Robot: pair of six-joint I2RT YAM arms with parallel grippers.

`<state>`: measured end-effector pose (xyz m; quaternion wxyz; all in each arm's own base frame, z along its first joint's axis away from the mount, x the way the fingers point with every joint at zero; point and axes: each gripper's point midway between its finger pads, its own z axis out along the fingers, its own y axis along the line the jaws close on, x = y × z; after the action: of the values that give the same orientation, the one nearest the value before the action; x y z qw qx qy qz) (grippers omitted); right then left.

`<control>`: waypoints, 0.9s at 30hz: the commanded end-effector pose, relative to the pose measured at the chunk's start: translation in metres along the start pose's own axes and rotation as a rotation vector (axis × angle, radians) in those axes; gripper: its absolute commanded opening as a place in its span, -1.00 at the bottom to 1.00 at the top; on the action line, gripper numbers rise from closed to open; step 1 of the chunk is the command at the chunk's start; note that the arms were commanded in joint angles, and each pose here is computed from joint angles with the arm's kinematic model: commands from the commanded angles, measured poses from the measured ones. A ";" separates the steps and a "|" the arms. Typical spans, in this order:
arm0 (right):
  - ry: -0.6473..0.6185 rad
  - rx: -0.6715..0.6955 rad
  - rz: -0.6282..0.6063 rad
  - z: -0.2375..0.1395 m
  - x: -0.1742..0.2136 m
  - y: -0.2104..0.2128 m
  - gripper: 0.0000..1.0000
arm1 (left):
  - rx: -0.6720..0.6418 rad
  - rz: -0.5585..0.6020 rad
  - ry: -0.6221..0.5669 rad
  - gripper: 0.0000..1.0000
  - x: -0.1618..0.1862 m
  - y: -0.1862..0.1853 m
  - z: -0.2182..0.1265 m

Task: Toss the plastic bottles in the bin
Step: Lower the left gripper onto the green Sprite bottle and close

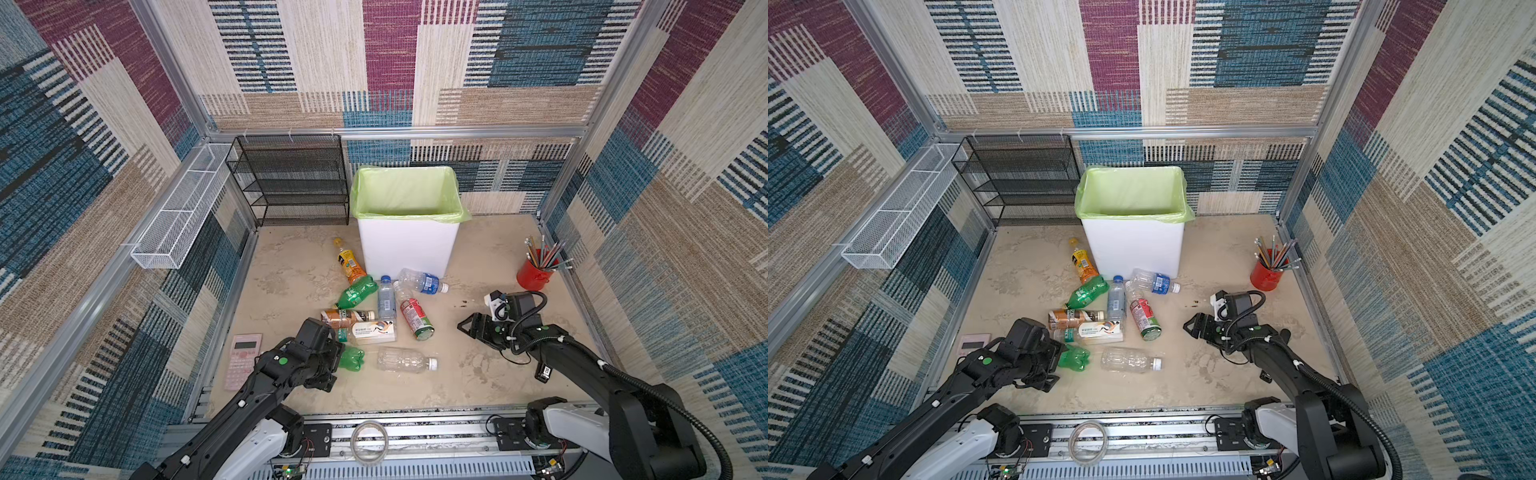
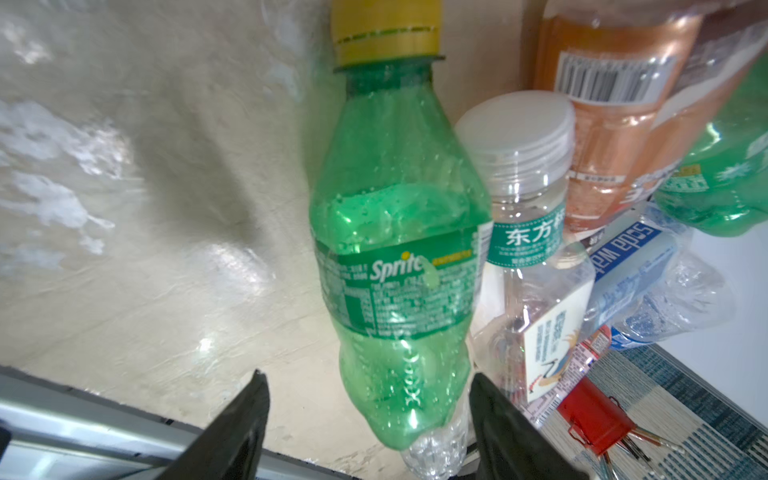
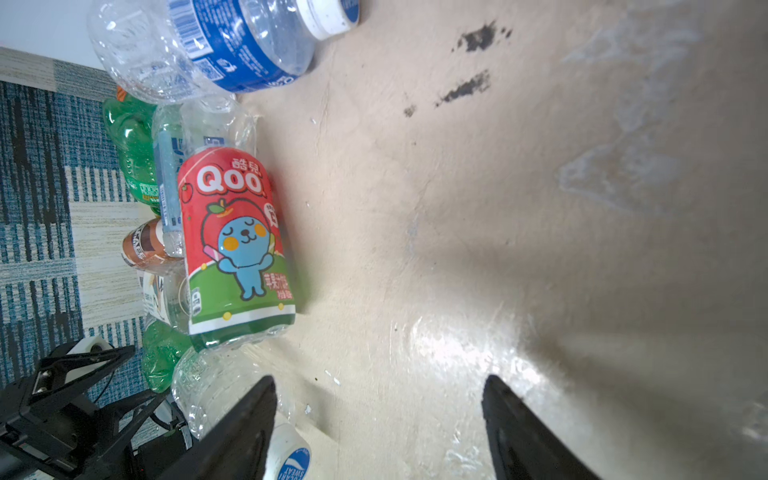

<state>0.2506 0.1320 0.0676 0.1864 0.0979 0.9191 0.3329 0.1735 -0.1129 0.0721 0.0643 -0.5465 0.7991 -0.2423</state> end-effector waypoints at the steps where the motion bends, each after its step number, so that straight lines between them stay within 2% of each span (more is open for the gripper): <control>1: -0.019 -0.002 -0.023 0.000 -0.006 0.003 0.59 | 0.033 -0.063 -0.015 0.55 -0.003 -0.006 0.004; 27: -0.006 0.001 -0.022 0.004 -0.008 0.002 0.60 | 0.015 -0.104 -0.079 0.56 -0.020 -0.012 0.016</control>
<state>0.2547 0.1324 0.0653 0.1811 0.0958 0.9219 0.3290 0.1936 -0.1053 0.0594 0.0775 -0.5936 0.7673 -0.2299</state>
